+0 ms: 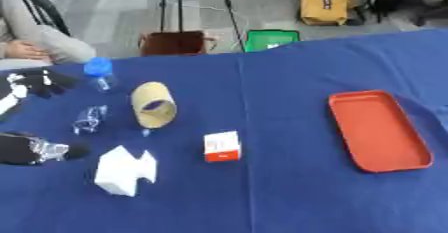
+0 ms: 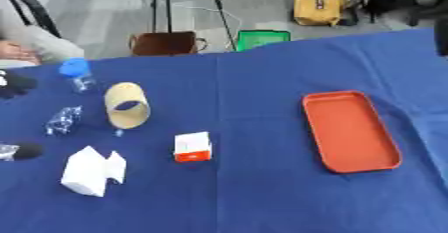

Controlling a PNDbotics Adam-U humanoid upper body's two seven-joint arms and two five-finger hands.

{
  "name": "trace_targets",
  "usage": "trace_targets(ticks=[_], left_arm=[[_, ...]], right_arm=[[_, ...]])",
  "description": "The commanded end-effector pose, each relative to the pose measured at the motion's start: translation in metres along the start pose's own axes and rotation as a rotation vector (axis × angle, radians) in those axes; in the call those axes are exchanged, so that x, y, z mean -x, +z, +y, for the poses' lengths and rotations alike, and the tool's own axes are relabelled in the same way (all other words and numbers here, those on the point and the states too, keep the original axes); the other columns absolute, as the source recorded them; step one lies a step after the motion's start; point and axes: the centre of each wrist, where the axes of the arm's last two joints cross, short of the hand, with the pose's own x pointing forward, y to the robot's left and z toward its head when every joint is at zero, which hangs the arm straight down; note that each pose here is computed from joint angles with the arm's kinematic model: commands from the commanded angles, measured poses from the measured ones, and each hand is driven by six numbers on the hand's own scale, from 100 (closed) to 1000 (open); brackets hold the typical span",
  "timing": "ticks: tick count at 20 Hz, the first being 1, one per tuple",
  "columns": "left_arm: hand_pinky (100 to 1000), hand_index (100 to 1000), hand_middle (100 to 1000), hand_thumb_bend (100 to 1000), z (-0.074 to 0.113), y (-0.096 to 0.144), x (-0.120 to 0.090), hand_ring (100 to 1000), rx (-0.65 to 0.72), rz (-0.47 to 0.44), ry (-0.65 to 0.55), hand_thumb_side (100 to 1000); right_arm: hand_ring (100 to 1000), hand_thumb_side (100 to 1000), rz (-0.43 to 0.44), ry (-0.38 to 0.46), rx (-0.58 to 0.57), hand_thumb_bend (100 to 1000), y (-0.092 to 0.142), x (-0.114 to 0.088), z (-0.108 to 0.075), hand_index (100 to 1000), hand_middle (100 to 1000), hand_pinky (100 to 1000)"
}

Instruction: Pick up objects on the table and place them in the box.

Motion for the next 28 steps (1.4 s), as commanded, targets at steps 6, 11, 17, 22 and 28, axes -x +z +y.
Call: trace_targets(ticks=[6,11,17,22,28], left_arm=[[769,870,765,1000,0.002,0.001,0.007,777,0.188,0.002,-0.092,676],[783,901,815,1000,-0.004,-0.003,0.01,797,0.252,0.05,-0.171,641],[790,978,838,1000,-0.012,-0.013,0.012,808,0.241,0.047,-0.22,548],[792,962,824,1000,-0.02,-0.027,0.014,806,0.218,0.005,-0.262,536],[797,906,772,1000,-0.029,-0.038,0.016,789,0.286,-0.027,-0.305,523]], right_arm=[[743,443,-0.035,0.033,-0.012,335,-0.007,-0.007,-0.008,840,745,610],[743,443,-0.037,0.03,-0.014,336,-0.008,-0.008,-0.007,840,745,610],[742,444,-0.042,0.026,-0.015,339,-0.009,-0.008,-0.007,840,744,609],[742,445,-0.046,0.022,-0.016,341,-0.01,-0.008,-0.006,840,744,609],[742,446,-0.051,0.02,-0.017,345,-0.011,-0.009,-0.006,840,744,609]])
